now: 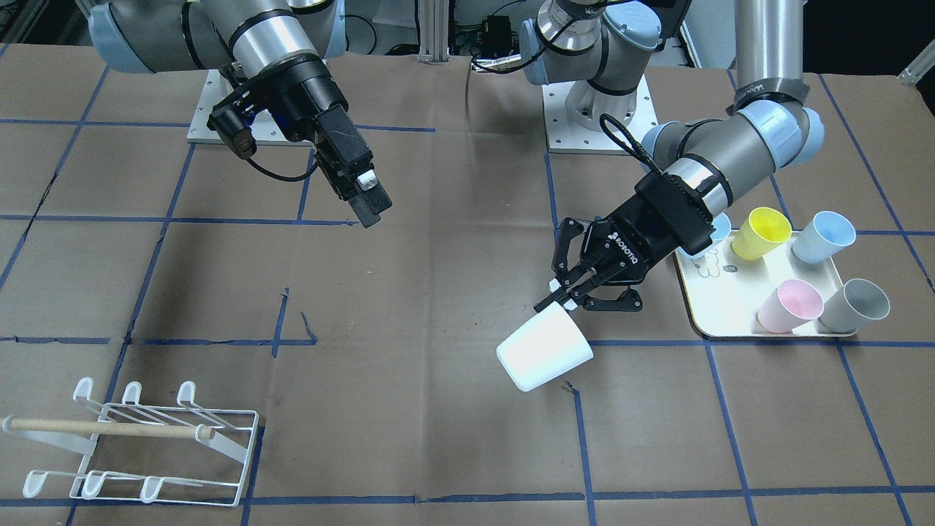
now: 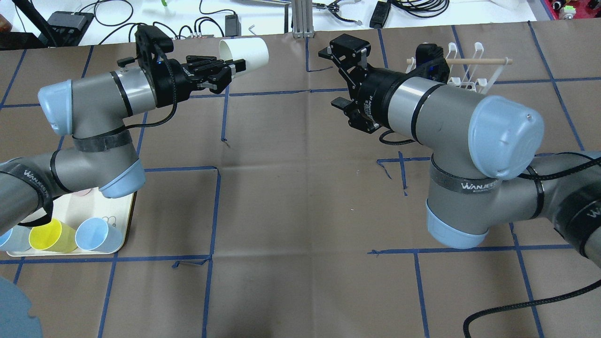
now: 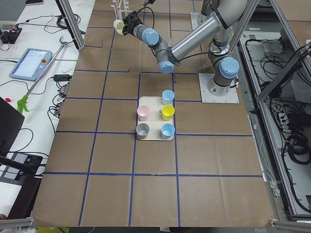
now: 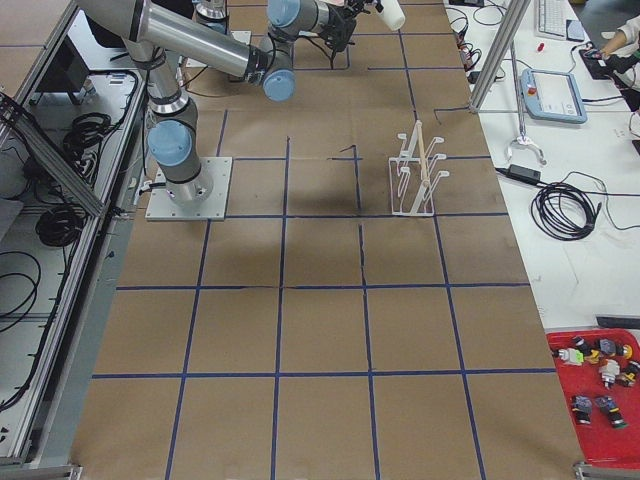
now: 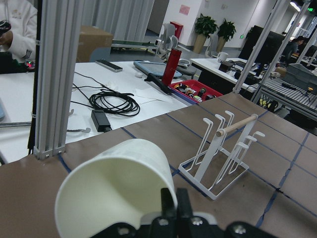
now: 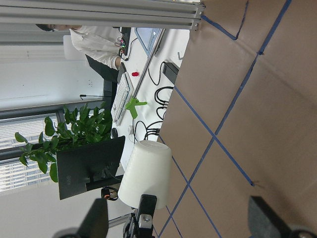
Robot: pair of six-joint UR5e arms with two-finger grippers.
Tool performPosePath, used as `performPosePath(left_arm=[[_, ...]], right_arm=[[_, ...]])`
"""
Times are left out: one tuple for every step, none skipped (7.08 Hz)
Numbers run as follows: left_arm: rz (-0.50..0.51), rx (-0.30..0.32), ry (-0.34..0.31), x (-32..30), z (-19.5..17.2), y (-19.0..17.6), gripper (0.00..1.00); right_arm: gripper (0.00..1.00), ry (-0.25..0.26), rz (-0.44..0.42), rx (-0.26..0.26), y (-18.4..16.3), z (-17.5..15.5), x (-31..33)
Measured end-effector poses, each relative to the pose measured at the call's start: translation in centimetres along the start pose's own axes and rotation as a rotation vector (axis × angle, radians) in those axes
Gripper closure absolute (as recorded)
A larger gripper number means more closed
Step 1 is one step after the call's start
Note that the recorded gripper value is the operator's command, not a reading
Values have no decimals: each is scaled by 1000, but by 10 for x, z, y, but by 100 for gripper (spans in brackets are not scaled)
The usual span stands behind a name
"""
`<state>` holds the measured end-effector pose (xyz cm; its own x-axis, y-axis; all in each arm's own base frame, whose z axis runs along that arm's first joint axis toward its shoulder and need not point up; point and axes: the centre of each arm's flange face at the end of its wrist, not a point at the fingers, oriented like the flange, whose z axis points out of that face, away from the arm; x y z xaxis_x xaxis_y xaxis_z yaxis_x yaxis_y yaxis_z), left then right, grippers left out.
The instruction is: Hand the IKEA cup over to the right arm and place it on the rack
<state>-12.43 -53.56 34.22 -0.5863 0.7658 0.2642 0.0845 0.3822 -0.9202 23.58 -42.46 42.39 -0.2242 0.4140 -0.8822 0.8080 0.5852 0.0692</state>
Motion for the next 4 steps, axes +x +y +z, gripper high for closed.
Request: performPosePath(left_arm=[[12,32,23,12,8,13,98],[18,57,43,26,18,24,97],[20,76,61,40,28,31,97],[29,87,78,54,35,34,97]], right_arm=[[0,1,6,-1,1,0,1],[0,4,21,1,1,2,2],[0,8,43,1,1,3,3],[0,19,59,-2,0,7,6]])
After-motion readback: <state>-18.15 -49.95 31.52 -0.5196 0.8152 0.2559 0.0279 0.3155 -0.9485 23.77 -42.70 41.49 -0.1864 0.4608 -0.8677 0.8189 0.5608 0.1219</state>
